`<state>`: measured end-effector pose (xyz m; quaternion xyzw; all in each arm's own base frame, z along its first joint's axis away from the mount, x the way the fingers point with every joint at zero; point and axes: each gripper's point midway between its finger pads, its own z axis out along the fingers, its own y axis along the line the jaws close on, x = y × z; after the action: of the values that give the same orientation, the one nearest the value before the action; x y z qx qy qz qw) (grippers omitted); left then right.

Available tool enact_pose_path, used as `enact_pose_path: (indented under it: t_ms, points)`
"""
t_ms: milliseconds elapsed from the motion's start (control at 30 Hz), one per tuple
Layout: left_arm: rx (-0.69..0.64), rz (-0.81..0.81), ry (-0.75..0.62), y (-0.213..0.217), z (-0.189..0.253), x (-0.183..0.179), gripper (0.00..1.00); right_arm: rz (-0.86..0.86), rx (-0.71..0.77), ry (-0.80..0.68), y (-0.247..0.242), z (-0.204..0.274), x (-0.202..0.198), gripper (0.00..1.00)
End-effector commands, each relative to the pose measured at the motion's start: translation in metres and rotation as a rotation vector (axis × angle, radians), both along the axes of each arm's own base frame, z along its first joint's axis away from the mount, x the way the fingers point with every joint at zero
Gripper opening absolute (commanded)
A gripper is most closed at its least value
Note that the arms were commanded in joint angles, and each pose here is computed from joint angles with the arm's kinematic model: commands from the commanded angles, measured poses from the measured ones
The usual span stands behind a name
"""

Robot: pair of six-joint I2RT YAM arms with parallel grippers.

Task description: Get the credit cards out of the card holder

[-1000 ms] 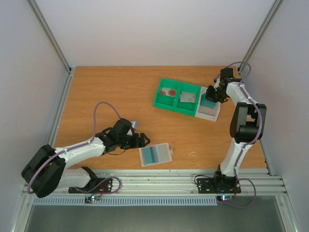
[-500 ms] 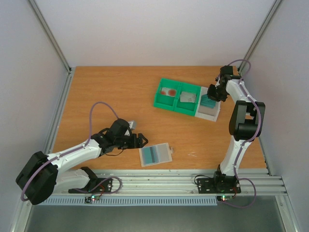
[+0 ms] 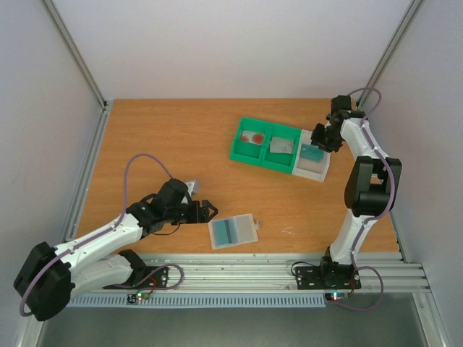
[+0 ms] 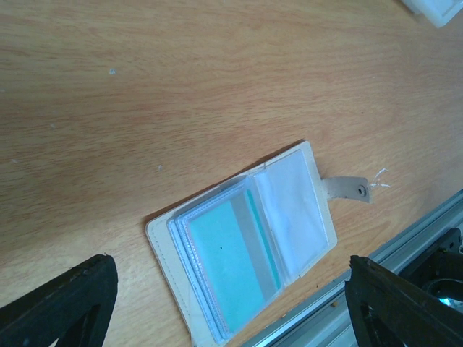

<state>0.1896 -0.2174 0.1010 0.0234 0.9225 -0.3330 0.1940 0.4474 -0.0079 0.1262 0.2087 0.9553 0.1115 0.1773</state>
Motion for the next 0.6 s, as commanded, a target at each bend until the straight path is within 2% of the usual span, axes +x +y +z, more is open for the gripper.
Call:
enact_pose_path:
  t_ms: [0, 300, 567]
  points:
    - [-0.001, -0.001, -0.045, 0.006, 0.010, -0.001, 0.87, -0.003, 0.002, -0.010, 0.009, 0.020, -0.019, 0.32]
    - [-0.065, -0.037, -0.010, -0.005, 0.003, -0.007, 0.87, 0.137, 0.144, -0.083, 0.075, 0.054, -0.063, 0.32]
    - [-0.123, -0.053, 0.047, -0.016, -0.007, -0.012, 0.84, 0.317, 0.227, -0.090, 0.142, 0.054, -0.124, 0.31]
